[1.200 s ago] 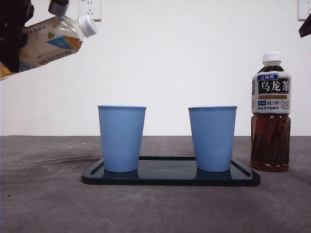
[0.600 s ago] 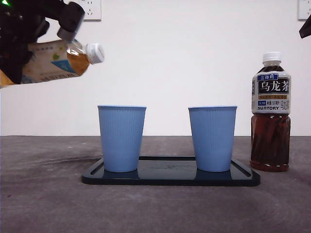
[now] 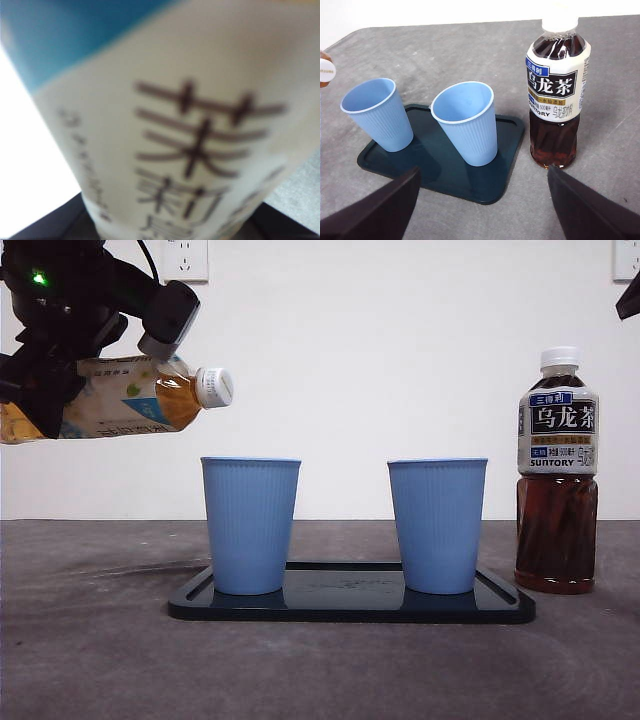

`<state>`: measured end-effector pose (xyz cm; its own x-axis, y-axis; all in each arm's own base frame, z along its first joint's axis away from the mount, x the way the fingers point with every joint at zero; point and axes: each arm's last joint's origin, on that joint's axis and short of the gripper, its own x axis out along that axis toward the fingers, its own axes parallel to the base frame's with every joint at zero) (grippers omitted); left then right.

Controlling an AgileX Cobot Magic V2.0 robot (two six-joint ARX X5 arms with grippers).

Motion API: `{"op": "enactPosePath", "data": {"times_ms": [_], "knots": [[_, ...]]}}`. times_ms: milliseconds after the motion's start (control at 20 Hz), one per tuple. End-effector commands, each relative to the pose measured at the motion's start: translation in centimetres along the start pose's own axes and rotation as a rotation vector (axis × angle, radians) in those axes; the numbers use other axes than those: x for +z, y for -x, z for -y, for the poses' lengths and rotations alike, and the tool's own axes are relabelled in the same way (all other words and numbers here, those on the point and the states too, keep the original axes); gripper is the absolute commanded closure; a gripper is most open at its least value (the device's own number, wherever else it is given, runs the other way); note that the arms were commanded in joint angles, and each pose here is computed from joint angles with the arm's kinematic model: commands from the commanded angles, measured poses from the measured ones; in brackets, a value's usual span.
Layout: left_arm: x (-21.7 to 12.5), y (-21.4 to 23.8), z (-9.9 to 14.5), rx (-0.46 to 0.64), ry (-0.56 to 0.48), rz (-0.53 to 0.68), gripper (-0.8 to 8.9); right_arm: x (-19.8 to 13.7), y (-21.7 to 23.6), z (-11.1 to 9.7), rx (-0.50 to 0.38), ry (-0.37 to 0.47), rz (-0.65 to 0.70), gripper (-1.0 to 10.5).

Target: Pour the drink into the cup

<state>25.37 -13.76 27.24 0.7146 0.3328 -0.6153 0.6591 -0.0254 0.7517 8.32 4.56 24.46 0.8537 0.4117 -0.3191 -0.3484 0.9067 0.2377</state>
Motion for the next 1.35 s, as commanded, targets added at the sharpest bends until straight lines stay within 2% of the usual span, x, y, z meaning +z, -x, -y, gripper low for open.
{"op": "enactPosePath", "data": {"times_ms": [50, 750, 850, 1150, 1350], "knots": [[0.3, 0.5, -1.2, 0.054, 0.041, 0.010, 6.02, 0.4, 0.2, -0.2, 0.015, 0.009, 0.015, 5.4], [0.3, 0.5, -1.2, 0.054, 0.043, 0.011, 6.02, 0.4, 0.2, -0.2, 0.014, 0.009, 0.015, 5.4], [0.4, 0.5, -1.2, 0.059, 0.080, 0.015, 6.02, 0.4, 0.2, -0.2, 0.014, 0.009, 0.015, 5.4], [0.2, 0.4, -1.4, -0.005, 0.442, 0.118, 6.04, 0.4, 0.2, -0.2, 0.013, 0.009, 0.015, 5.4], [-1.4, 0.9, -2.2, -0.130, 0.787, 0.268, 6.04, 0.3, 0.2, -0.1, 0.011, 0.010, 0.009, 5.4]]}}
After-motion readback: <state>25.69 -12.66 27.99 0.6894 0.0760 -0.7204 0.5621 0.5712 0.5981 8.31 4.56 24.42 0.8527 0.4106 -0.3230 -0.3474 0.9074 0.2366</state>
